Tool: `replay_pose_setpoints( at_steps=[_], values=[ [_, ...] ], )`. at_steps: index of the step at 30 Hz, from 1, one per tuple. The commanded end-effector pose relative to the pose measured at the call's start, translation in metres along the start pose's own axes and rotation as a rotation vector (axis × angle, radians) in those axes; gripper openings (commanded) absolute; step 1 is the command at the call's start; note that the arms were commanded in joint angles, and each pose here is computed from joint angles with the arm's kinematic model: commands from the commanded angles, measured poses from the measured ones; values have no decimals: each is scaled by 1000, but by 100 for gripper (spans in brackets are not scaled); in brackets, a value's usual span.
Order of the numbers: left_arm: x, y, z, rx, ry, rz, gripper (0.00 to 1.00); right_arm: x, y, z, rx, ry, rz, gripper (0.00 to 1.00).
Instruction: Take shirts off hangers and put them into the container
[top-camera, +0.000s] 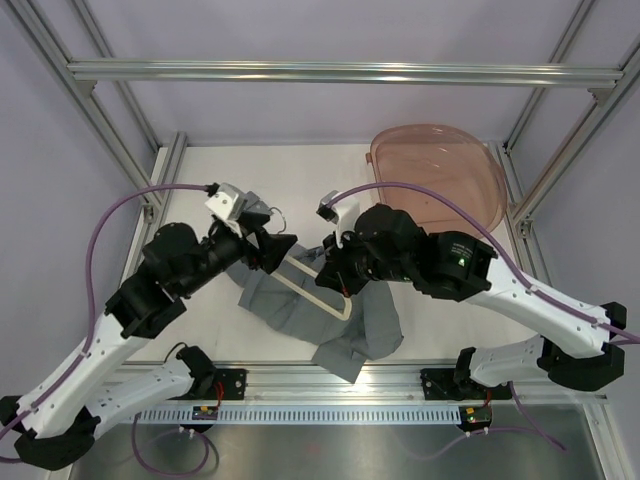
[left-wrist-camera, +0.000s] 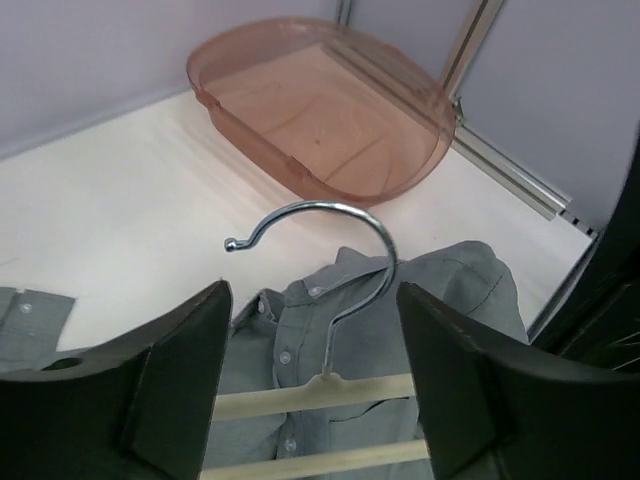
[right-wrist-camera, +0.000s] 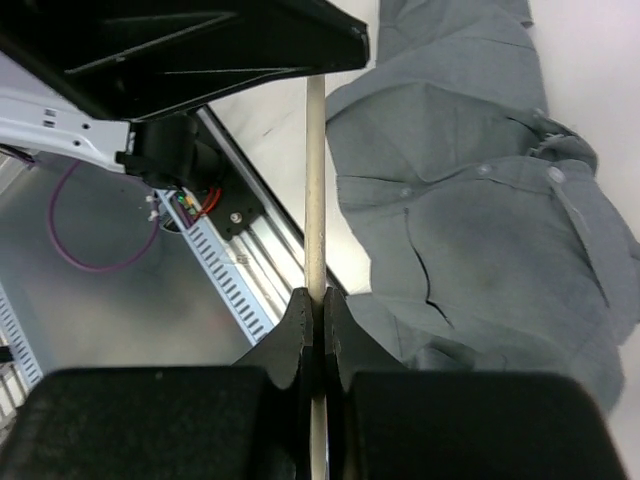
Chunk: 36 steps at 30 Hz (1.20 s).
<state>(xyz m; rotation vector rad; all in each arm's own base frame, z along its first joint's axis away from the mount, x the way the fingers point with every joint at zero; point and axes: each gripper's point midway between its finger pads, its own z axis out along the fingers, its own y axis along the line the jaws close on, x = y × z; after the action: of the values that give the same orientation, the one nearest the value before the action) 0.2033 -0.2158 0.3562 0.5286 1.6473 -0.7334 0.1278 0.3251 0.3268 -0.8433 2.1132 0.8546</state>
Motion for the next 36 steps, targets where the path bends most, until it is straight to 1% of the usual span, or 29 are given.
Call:
replay_pose_setpoints(
  at_steps=[1, 2, 5, 6, 10, 11, 12, 13, 14, 15, 16, 17, 18, 21, 24, 27, 30, 34, 36],
  values=[
    [-46, -1, -14, -20, -183, -21, 83, -34, 26, 2, -88, -110, 17, 0],
    [-48, 6, -20, -63, -191, -30, 89, -35, 27, 8, -83, -102, 20, 0],
    [-55, 19, -37, -135, -246, -49, 99, -41, 30, 17, -81, -89, 19, 0],
    [-61, 20, -50, -140, -284, -54, 99, -42, 32, 20, -82, -87, 14, 0],
    [-71, 30, -75, -199, -331, -65, 99, -54, 27, 30, -35, -107, 25, 0],
    [-71, 42, -83, -272, -335, -88, 99, -57, 24, 33, -11, -116, 27, 0],
    [-73, 48, -94, -311, -351, -132, 99, -61, 22, 33, 7, -128, 39, 0],
    [-70, 55, -100, -356, -350, -158, 97, -72, 23, 32, 20, -151, 41, 0],
    [-58, 72, -110, -458, -320, -184, 93, -81, 16, 31, 67, -181, 47, 0],
    [-52, 77, -114, -490, -312, -217, 88, -85, 10, 30, 109, -188, 52, 0],
    [-46, 80, -119, -510, -305, -229, 83, -104, 10, 19, 125, -241, 60, 0],
    [-34, 87, -121, -551, -272, -233, 77, -110, 6, 27, 160, -245, 61, 0],
    [-21, 90, -118, -568, -245, -239, 76, -119, -1, 26, 204, -266, 63, 0],
    [6, 95, -114, -607, -180, -285, 72, -150, -6, 29, 201, -303, 84, 0],
    [18, 94, -112, -589, -186, -308, 69, -183, -6, 37, 193, -347, 94, 0],
    [23, 92, -111, -572, -179, -303, 69, -195, -6, 42, 167, -351, 94, 0],
    [24, 90, -112, -552, -176, -304, 69, -214, -18, 46, 158, -398, 118, 0],
    [25, 87, -112, -536, -175, -300, 69, -222, -42, 55, 180, -413, 137, 0],
    [26, 87, -111, -531, -169, -295, 69, -226, -44, 55, 179, -426, 130, 0]
  ],
)
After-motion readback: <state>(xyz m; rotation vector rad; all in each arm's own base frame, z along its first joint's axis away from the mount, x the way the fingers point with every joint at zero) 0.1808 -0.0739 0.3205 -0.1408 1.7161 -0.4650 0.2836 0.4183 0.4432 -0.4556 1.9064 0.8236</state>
